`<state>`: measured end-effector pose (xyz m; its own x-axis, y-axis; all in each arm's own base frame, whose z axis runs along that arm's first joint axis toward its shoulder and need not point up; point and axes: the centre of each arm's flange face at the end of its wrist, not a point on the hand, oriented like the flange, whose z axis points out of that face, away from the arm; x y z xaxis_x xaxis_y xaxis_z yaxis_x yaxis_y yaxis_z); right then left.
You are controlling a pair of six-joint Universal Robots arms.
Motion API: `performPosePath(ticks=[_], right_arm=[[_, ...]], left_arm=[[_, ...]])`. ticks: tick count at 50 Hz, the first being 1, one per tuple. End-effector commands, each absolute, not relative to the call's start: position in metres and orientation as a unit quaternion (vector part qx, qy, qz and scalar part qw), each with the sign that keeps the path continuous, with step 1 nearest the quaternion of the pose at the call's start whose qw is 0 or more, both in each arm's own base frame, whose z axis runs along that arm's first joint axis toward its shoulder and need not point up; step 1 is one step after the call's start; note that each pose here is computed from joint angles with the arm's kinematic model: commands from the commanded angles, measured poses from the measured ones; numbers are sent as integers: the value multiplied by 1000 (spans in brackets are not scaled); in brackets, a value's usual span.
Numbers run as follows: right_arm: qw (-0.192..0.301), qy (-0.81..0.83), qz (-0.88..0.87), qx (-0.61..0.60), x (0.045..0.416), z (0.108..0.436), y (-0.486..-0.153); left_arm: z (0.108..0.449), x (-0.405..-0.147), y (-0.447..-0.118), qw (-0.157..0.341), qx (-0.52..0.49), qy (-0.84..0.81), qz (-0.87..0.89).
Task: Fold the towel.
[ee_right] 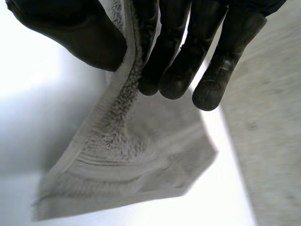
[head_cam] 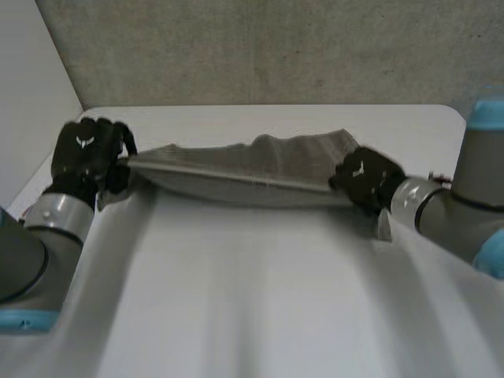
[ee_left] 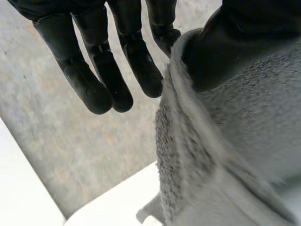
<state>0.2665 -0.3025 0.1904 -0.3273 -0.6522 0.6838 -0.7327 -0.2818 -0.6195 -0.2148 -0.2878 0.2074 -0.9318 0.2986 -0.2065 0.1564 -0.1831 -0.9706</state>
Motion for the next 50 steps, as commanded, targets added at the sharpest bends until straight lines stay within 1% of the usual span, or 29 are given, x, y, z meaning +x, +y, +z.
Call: performPosePath(ticks=[1,6,8,13,21,25,32,44,50], right_arm=[[26,-619,536,574,263,154,-293],[39,-643,551,531,258,143,-295],[52,-662,557,498,252,138,-299],[69,-680,567,461,248,136,-302],[80,-693,564,441,243,134,-304],[81,-700,568,426,242,134,-306],[69,-723,581,366,226,138,-323],[75,-731,582,348,215,141,-333],[63,-727,584,354,216,143,-335]], left_arm=[[198,-210,-289,14,-202,-628,751],[198,-210,-289,11,-204,-627,752],[197,-209,-288,11,-204,-629,750],[195,-209,-287,12,-205,-631,748],[191,-208,-285,11,-205,-636,744],[191,-206,-286,9,-202,-637,744],[190,-198,-292,-2,-192,-640,744],[180,-197,-294,-2,-195,-652,733],[179,-197,-294,-2,-196,-653,732]])
